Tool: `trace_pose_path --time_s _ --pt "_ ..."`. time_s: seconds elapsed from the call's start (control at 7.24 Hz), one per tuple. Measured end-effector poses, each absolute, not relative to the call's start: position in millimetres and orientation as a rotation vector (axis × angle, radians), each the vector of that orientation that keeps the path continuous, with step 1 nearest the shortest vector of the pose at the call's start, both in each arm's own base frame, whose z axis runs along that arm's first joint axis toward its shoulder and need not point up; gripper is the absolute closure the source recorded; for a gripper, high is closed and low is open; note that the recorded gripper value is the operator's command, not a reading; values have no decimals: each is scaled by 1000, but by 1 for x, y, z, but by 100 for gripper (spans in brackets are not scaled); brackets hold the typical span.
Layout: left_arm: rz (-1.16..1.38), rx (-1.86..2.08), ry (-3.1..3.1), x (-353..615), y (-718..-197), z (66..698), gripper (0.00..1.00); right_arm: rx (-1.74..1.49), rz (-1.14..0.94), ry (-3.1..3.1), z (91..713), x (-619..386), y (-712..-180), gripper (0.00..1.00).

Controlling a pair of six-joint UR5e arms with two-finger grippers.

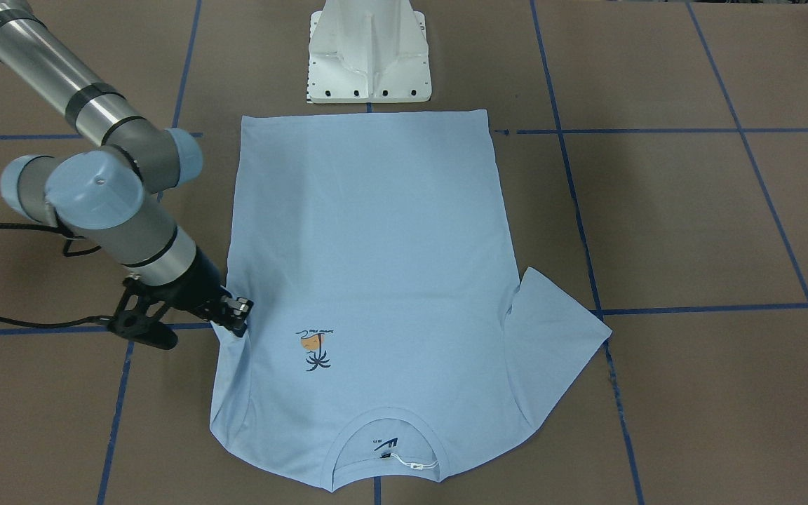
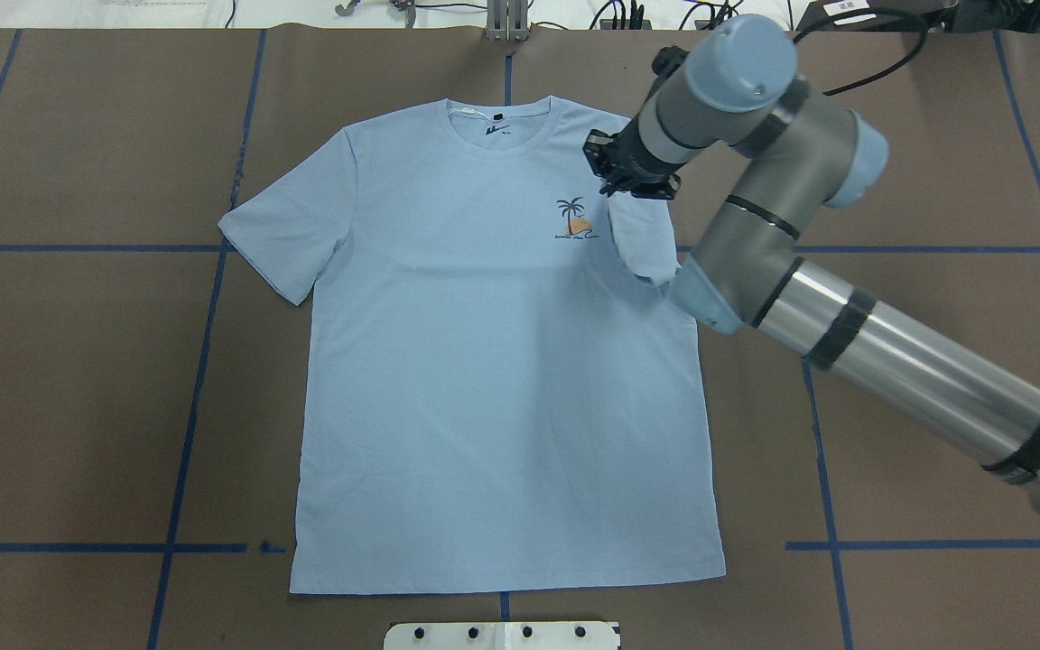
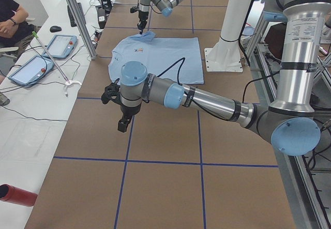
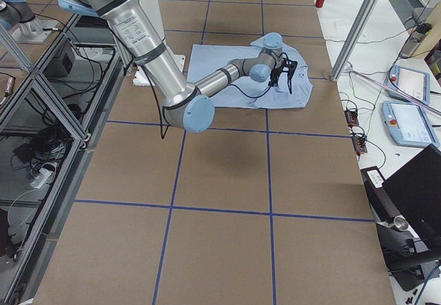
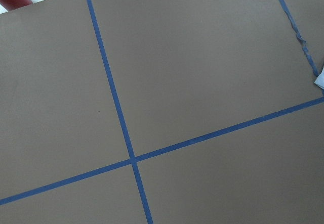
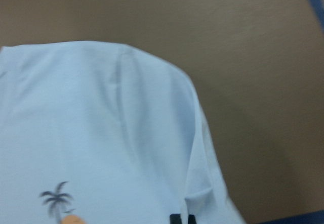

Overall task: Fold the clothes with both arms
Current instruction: 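Fold the sleeve inward toward the collar with the right gripper while the left arm approaches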

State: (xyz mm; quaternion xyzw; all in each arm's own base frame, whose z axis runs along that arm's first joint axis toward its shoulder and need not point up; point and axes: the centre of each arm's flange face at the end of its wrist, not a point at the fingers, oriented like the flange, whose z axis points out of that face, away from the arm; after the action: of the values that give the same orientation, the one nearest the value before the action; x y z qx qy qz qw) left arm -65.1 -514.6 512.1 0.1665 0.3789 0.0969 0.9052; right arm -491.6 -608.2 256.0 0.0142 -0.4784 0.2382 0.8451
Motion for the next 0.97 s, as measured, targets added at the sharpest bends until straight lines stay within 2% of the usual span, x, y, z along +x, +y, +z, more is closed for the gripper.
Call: trace_pose_path --time_s 0.41,0.97 --pt "202 353 813 -56 -519 517 0 83 515 -1003 224 -557 -612 0" --pt "103 301 995 102 -547 466 1 87 508 -1066 185 -546 -590 0"
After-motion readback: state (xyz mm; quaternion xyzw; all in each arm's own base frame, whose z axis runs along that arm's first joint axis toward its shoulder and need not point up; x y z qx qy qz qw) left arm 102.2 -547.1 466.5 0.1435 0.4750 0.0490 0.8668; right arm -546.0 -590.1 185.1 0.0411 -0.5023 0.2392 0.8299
